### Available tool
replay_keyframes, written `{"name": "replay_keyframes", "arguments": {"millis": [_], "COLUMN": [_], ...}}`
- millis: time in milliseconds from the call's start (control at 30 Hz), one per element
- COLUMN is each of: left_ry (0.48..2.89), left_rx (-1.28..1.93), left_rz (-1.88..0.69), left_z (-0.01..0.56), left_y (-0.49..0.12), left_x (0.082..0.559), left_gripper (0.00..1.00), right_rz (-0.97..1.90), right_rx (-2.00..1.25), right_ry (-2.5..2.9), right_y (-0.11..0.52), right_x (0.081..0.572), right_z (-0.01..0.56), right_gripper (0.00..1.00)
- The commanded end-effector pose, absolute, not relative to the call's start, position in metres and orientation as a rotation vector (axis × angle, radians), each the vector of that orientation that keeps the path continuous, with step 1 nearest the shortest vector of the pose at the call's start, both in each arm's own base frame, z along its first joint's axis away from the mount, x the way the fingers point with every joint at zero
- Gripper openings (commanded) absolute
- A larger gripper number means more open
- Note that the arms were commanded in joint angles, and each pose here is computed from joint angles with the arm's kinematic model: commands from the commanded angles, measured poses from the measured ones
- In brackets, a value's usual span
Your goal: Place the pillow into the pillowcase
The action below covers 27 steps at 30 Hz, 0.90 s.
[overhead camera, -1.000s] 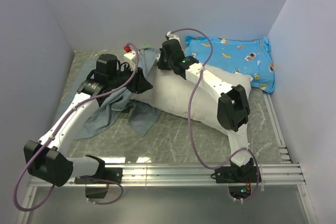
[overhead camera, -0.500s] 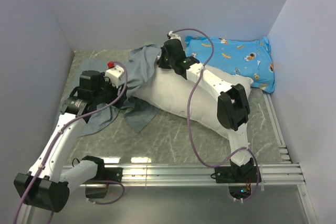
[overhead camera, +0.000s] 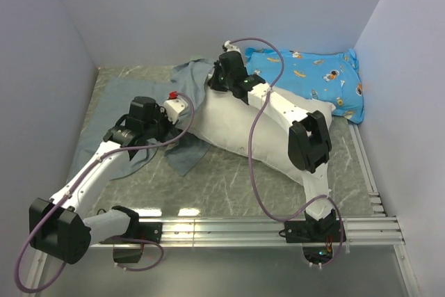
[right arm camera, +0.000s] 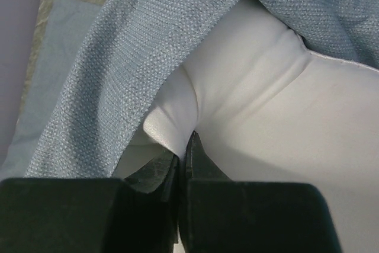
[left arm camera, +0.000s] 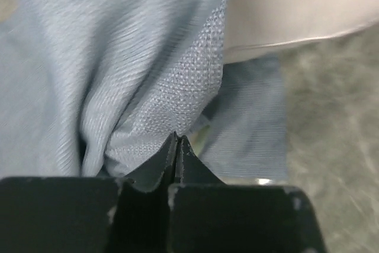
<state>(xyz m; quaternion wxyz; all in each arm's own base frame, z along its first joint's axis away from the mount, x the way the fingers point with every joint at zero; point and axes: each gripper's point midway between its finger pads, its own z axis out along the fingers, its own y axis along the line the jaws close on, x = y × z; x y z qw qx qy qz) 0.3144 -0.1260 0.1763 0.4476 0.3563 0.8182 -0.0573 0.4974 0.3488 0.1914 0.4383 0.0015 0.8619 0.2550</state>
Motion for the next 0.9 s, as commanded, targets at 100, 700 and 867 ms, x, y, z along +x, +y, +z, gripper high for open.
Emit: {"name": "replay_keyframes", "arguments": {"millis": [100,700,867], "left_ry": [1.915,1.909,1.929], "left_rx": [1.089,1.023,1.312], "left_rz": [-0.56,-0.621,-0.626], "left_z": [0.219,0.275,0.24], "left_y": [-0.188,-0.165,-0.151], "left_x": [0.269,0.257,0.206], "left_gripper": [0.0,0.63,0.63], "right_rz": [0.745,0.96,0.937], "right_rx": [0.053,-0.236,-0.43], "right_ry": [2.029,2.194,2.219], "right_y": [0.361,0.36,0.336], "right_x": [0.508,0.453,0.404], "right_z": [0.232,0.219,0.235], "right_gripper": [0.0,0.56,0.7]}}
